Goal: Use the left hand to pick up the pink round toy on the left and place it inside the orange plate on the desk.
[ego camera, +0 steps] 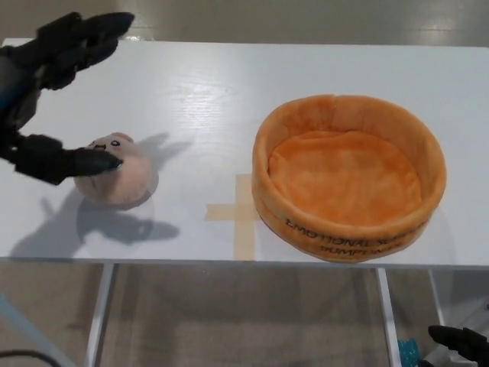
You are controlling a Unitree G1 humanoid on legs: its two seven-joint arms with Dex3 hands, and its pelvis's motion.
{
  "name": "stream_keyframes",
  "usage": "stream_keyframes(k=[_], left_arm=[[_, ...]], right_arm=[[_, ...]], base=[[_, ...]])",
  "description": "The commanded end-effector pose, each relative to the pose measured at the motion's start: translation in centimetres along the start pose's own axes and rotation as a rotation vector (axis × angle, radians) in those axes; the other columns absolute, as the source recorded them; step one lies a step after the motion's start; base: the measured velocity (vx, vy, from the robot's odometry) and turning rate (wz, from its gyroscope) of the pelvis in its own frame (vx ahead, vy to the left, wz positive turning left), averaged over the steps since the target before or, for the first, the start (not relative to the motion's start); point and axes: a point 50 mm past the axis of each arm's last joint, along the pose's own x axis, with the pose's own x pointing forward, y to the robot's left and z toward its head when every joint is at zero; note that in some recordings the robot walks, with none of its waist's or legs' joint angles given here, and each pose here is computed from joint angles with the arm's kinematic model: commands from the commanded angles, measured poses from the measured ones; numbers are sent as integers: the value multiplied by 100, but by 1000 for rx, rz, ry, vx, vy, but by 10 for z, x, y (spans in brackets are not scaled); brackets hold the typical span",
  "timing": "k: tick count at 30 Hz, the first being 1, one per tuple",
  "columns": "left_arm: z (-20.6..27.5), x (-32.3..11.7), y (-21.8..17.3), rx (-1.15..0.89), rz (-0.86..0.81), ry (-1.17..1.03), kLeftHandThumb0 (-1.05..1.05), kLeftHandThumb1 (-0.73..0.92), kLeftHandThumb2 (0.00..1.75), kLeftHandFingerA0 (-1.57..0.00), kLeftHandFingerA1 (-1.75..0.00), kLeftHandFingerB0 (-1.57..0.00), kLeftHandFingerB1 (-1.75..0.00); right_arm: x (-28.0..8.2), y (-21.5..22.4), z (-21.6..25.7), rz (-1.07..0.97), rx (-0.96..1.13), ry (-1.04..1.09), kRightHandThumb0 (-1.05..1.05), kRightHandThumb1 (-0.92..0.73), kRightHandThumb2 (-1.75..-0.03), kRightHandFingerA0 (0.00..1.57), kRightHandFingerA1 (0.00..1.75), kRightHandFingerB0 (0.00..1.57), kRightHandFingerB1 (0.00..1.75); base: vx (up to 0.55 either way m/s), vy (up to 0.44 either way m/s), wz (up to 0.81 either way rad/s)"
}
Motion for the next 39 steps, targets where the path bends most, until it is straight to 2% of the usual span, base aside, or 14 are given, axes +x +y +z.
stream_keyframes(k=[1, 3, 4, 6, 7, 11, 15, 19, 20, 34, 35, 36, 37, 39], left_arm=[[-46, 33, -12, 500, -71, 327, -59, 35, 62, -4, -21, -9, -28], [-55, 35, -18, 497, -95, 362, -59, 34, 63, -5, -19, -9, -27], [-59, 35, -21, 501, -105, 380, -56, 39, 53, 0, -26, -7, -28], [-63, 36, -24, 509, -112, 395, -56, 39, 53, 0, -26, -7, -28], [-69, 36, -28, 520, -130, 422, -48, 33, 71, 0, -14, -1, -22], [-77, 36, -35, 554, -154, 456, -43, 33, 68, 0, -11, 0, -20], [-84, 35, -40, 586, -176, 478, -41, 31, 62, 0, 0, -1, -11], [-89, 32, -43, 605, -198, 503, -31, 26, 60, 0, -6, 0, -17], [-92, 30, -45, 614, -208, 511, -21, 23, 61, 0, -16, 0, -25], [-107, 23, -55, 682, -232, 560, -31, 26, 63, 0, -12, -2, -24], [-107, 23, -56, 676, -226, 553, -32, 36, 62, -4, -17, -6, -28], [-107, 23, -56, 676, -226, 553, -32, 36, 62, -4, -17, -6, -28], [-106, 23, -57, 644, -207, 524, -24, 68, 60, -71, -78, -36, -32], [-104, 22, -58, 603, -178, 481, -24, 68, 60, -71, -78, -36, -32]], right_arm=[[0, -2, -2, -18, -9, 13, -37, -54, -57, 71, 54, 57, 42], [-1, -3, -3, -19, -13, 14, -37, -54, -56, 70, 55, 58, 43], [-1, -3, -3, -19, -16, 16, -37, -54, -57, 71, 55, 58, 42], [-1, -2, -3, -19, -18, 18, -37, -54, -57, 71, 55, 58, 42], [-1, -2, -3, -18, -13, 17, -35, -55, -57, 70, 55, 58, 43], [-1, -2, -3, -19, -15, 15, -36, -55, -57, 71, 56, 58, 43], [-1, -2, -3, -19, -17, 20, -37, -55, -56, 70, 55, 59, 43], [-1, -2, -3, -17, -18, 16, -36, -55, -56, 70, 55, 58, 43], [-1, -2, -3, -17, -26, 13, -36, -55, -57, 72, 57, 59, 43], [-1, -2, -3, -20, -28, 15, -37, -54, -56, 71, 55, 60, 43], [-1, -1, -3, -20, -26, 15, -36, -53, -56, 71, 53, 59, 43], [-1, -1, -3, -20, -26, 15, -36, -53, -56, 71, 53, 59, 43], [0, -1, -2, -20, -29, 14, -35, -54, -57, 71, 57, 60, 43], [0, -1, -2, -20, -34, 13, -35, -54, -57, 71, 57, 60, 43]], base=[[0, 0, 0], [0, 0, 0], [0, 0, 0], [0, 0, 0], [0, 0, 0], [0, 0, 0], [0, 0, 0], [0, 0, 0], [0, 0, 0], [0, 0, 0], [0, 0, 0], [0, 0, 0], [0, 0, 0], [0, 0, 0]])
